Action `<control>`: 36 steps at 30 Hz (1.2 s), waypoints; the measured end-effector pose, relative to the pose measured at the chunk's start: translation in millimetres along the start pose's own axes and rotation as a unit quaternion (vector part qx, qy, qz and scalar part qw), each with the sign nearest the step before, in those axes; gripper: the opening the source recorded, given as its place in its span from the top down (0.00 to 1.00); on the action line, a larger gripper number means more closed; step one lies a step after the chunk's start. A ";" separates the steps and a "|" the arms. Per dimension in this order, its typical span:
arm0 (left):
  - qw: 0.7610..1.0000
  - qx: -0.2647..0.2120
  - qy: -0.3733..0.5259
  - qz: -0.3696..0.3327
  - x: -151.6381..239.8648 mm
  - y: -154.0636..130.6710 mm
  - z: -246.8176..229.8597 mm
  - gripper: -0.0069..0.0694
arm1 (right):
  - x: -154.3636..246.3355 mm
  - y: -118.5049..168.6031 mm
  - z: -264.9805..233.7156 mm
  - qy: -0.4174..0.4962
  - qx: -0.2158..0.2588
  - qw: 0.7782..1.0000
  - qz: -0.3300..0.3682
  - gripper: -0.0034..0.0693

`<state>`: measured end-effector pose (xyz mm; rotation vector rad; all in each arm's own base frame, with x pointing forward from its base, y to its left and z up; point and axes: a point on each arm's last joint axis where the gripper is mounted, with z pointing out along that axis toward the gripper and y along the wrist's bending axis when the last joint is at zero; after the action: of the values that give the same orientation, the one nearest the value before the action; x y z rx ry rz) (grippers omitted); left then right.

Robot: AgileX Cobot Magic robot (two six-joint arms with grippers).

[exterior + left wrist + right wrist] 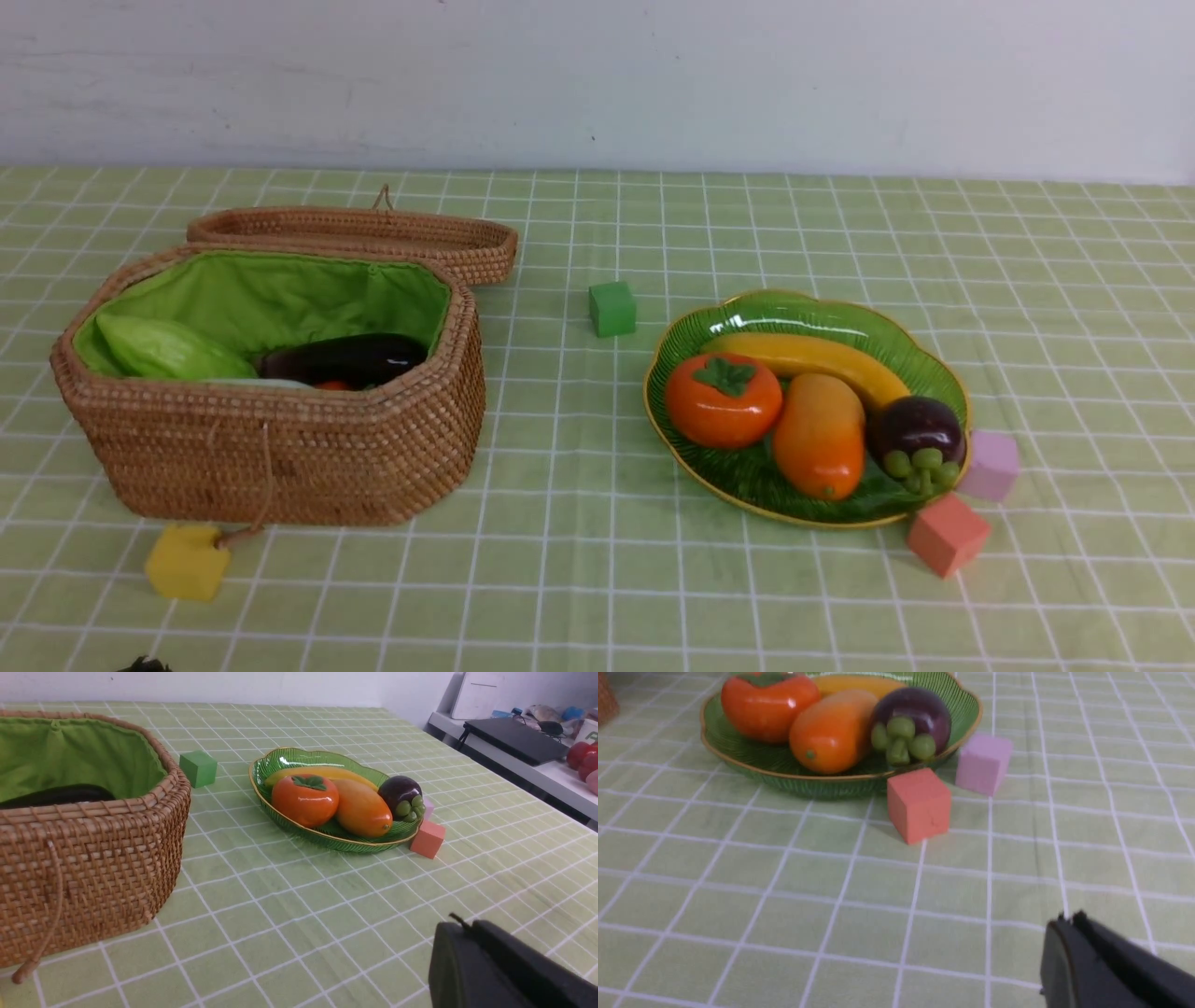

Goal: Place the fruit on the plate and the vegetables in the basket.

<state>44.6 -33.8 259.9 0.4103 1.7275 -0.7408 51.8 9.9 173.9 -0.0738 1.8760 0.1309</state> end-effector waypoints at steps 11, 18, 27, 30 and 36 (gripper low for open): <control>1.000 -0.004 0.005 0.000 1.0 0.8 0.0 0.88 | 0.3 0.0 -0.3 0.000 0.000 1.000 -0.004 0.97; 1.000 -0.010 0.013 0.001 2.4 1.9 0.0 0.87 | 0.3 0.0 -0.3 0.000 0.000 1.000 -0.004 0.97; 0.999 -0.025 0.032 0.001 5.9 4.6 -0.3 0.86 | 0.3 0.0 -0.3 0.000 0.000 1.000 -0.004 0.96; 0.999 -0.028 0.036 0.001 6.5 5.0 -0.4 0.86 | 0.3 0.0 -0.3 0.000 0.000 1.000 -0.004 0.96; 0.998 -0.049 0.027 0.029 5.3 7.7 -0.7 0.86 | 0.3 0.0 -0.3 0.000 0.000 1.000 -0.004 0.96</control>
<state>47.3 -28.2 252.9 0.4141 1.7875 -0.6044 51.4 9.9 173.7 -0.0807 1.8764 0.1255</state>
